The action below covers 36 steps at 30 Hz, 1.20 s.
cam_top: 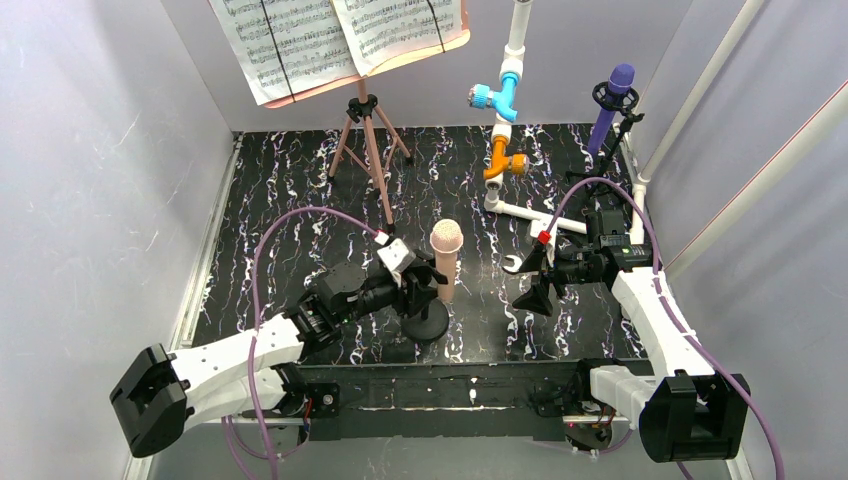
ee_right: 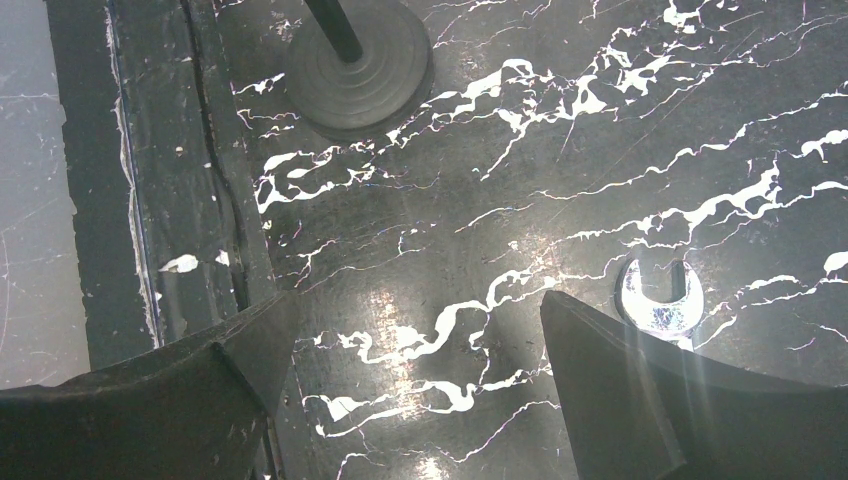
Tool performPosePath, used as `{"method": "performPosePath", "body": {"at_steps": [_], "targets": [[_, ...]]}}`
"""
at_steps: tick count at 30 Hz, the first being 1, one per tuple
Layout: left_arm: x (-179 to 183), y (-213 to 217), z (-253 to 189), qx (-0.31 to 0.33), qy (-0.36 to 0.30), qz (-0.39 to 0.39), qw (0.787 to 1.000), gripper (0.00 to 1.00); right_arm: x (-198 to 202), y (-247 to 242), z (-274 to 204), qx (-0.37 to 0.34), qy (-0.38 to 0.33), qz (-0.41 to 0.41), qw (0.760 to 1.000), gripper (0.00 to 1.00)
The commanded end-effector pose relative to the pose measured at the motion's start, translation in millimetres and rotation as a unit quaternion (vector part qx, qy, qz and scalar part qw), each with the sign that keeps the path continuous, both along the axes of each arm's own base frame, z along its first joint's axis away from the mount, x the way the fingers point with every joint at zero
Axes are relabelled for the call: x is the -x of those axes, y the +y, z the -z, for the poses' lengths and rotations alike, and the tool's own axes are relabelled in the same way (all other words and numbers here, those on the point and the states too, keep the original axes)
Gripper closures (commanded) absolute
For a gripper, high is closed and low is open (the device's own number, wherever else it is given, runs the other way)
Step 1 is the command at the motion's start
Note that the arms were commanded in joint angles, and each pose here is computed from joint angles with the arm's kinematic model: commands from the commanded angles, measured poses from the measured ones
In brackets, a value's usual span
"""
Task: Pack up the instrument practice props
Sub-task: Place the microphone stand with the microphone at the center of the board.
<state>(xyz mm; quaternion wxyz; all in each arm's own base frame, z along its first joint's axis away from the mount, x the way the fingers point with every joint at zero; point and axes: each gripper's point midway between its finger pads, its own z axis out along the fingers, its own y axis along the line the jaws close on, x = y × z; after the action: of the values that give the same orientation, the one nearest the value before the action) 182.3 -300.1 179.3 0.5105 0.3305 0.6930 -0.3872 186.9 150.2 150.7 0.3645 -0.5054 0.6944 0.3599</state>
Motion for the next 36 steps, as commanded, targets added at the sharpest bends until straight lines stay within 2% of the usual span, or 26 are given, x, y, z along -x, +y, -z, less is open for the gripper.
{"method": "performPosePath", "body": {"at_steps": [1, 8, 14, 16, 18, 24, 28, 32, 36], "targets": [[7, 3, -10, 0.026, -0.008, 0.005, 1.0, 0.55, 5, 4, -3, -0.013, 0.003, -0.011, 1.0, 0.0], [18, 14, -9, 0.036, -0.016, 0.013, 0.999, 0.32, 5, 4, -3, -0.013, 0.001, -0.012, 1.0, 0.0], [24, 25, -10, 0.031, -0.015, 0.007, 0.999, 0.21, 5, 4, -4, -0.013, 0.002, -0.013, 1.0, 0.0], [26, 28, -11, 0.025, -0.014, 0.007, 1.0, 0.15, 5, 4, -4, -0.013, 0.002, -0.013, 1.0, 0.0], [29, 31, -13, 0.017, -0.012, 0.01, 1.0, 0.02, 5, 4, -4, -0.012, 0.0, -0.012, 1.0, 0.0], [40, 46, -25, -0.006, -0.005, 0.013, 1.0, 0.02, 5, 4, -4, -0.013, -0.001, -0.012, 1.0, 0.0], [47, 60, -55, -0.013, -0.016, 0.012, 1.0, 0.02, 6, 4, -5, -0.014, -0.002, -0.015, 1.0, 0.0], [58, 62, -100, 0.009, -0.07, 0.046, 0.996, 0.02, 6, 4, -6, -0.016, -0.003, -0.017, 1.0, 0.0], [72, 52, -141, 0.023, -0.145, 0.114, 0.983, 0.02, 7, 4, -6, -0.016, -0.003, -0.018, 1.0, 0.0]]}}
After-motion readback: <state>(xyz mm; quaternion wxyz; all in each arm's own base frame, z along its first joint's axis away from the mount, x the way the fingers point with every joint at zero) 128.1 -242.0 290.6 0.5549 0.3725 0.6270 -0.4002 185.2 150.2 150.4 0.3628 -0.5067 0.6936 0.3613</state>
